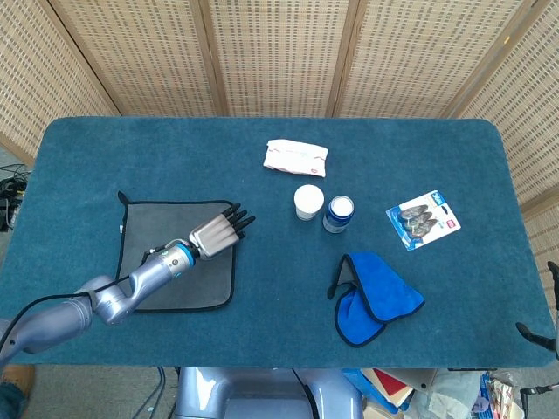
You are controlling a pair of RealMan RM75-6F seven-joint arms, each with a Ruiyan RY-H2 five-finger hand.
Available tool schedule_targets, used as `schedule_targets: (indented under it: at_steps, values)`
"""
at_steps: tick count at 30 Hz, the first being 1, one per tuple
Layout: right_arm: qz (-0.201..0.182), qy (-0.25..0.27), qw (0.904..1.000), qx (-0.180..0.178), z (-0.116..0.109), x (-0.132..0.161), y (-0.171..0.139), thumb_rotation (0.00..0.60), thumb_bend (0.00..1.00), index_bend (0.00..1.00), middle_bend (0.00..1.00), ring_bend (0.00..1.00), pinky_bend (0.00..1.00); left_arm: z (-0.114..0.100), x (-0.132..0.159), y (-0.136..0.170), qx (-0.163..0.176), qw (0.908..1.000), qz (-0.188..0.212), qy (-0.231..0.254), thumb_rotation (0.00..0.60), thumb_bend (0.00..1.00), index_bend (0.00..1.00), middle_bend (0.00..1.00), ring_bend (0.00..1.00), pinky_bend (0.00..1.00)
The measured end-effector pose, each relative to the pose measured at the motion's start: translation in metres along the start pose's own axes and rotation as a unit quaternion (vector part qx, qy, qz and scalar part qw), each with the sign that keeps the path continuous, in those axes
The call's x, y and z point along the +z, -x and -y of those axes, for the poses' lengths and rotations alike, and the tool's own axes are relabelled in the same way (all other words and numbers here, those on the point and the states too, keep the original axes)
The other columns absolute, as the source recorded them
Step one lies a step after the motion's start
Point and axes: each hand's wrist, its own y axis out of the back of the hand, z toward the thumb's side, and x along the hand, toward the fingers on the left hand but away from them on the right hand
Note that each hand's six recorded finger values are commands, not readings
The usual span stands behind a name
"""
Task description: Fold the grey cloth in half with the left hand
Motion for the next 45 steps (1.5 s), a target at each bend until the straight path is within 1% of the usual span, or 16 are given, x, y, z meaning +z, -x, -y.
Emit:
schedule_targets:
  at_steps: [10,17,19,21,23,26,36,41,45]
  values:
    - [0.006,0.003,1.0,-0.002,-0.002,-0.005,0.001,0.6,0.0,0.0,0.0,0.0,0.0,0.006,0.015,-0.004,-0.006,0.9998,0.017,-0.007,0.6,0.32,0.29,0.0,0.0,0.0]
    - [0.009,0.003,1.0,-0.001,-0.002,-0.007,0.001,0.6,0.0,0.0,0.0,0.0,0.0,0.008,0.019,-0.005,-0.006,0.9998,0.018,-0.006,0.6,0.33,0.29,0.0,0.0,0.0]
    - [0.009,0.003,1.0,-0.002,-0.002,-0.007,0.001,0.6,0.0,0.0,0.0,0.0,0.0,0.009,0.02,-0.006,-0.006,0.9998,0.018,-0.006,0.6,0.34,0.31,0.0,0.0,0.0]
    - [0.009,0.004,1.0,-0.002,-0.002,-0.007,0.001,0.6,0.0,0.0,0.0,0.0,0.0,0.009,0.02,-0.006,-0.005,0.9998,0.018,-0.007,0.6,0.34,0.38,0.0,0.0,0.0]
    - [0.009,0.004,1.0,-0.001,-0.002,-0.007,0.001,0.6,0.0,0.0,0.0,0.0,0.0,0.01,0.021,-0.006,-0.005,0.9998,0.018,-0.005,0.6,0.34,0.42,0.0,0.0,0.0]
    - [0.009,0.004,1.0,-0.001,-0.002,-0.008,0.001,0.6,0.0,0.0,0.0,0.0,0.0,0.01,0.02,-0.005,-0.004,0.9998,0.017,-0.005,0.6,0.35,0.44,0.0,0.0,0.0]
    - [0.007,0.005,1.0,-0.001,-0.003,-0.007,0.0,0.6,0.0,0.0,0.0,0.0,0.0,0.014,0.015,0.0,-0.005,0.9999,0.01,-0.002,0.6,0.35,0.45,0.0,0.0,0.0]
    - [0.007,0.006,1.0,-0.001,-0.003,-0.007,0.0,0.6,0.0,0.0,0.0,0.0,0.0,0.012,0.016,0.0,-0.001,0.9999,0.011,-0.004,0.6,0.42,0.45,0.0,0.0,0.0]
    - [0.007,0.006,1.0,-0.001,-0.003,-0.007,0.0,0.6,0.0,0.0,0.0,0.0,0.0,0.01,0.017,-0.001,0.002,0.9999,0.012,-0.004,0.6,0.43,0.47,0.0,0.0,0.0]
